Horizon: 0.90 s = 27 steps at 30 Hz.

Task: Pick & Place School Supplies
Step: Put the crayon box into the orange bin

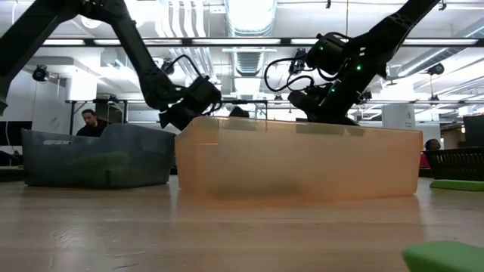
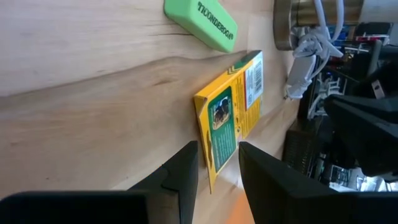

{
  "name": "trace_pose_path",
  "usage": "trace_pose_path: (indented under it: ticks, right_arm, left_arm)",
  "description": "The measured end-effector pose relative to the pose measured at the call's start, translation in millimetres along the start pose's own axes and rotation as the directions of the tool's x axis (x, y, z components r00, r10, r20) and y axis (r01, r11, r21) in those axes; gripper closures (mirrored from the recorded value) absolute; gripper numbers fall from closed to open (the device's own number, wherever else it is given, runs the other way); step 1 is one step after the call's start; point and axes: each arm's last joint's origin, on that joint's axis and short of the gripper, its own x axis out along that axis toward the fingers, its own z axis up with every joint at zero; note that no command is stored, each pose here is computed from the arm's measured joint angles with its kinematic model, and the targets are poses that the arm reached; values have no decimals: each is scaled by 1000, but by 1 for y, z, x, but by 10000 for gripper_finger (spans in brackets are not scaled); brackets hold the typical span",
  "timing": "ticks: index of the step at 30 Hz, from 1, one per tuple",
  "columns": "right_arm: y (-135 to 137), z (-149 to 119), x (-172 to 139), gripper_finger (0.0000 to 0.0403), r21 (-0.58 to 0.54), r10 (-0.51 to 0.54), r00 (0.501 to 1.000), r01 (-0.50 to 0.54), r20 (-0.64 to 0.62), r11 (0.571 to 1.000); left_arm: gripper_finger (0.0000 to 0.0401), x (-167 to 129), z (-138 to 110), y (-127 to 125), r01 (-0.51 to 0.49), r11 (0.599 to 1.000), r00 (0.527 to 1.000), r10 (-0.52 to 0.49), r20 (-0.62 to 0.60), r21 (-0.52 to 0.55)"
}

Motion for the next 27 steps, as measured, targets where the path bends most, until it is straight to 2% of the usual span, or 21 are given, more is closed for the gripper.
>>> trace_pose_path:
  ticks: [5,7,9,12,16,21,27]
  right_arm:
    - [-1,1,0,376,-16,-7,1000,7,5,1000]
    - [-2,1,0,376,-21,-9,1000,9,6,1000]
    - [-2,2,0,376,-20,-11,1000,11,7,1000]
    - [-3,2,1,376,-18,-13,1000,13,8,1000]
    - [-3,2,1,376,-25,-15,1000,15,6,1000]
    - [-4,2,1,376,-40,-15,1000,16,5,999]
    - [-7,4,2,376,-34,-25,1000,25,4,999]
  left_arm:
    - [282,1,2,-5,-6,1000,1000,6,-5,-4]
    - [282,2,2,-8,-3,1000,1000,3,-5,28]
    - [282,3,4,-13,15,991,1000,-15,2,136]
    - [282,4,5,-21,39,950,999,-42,1,310]
    - [282,3,5,-24,73,926,997,-59,-49,370]
    - [282,0,1,-18,11,921,996,23,-82,388]
    - [282,-4,-5,-11,-41,856,985,122,-125,516]
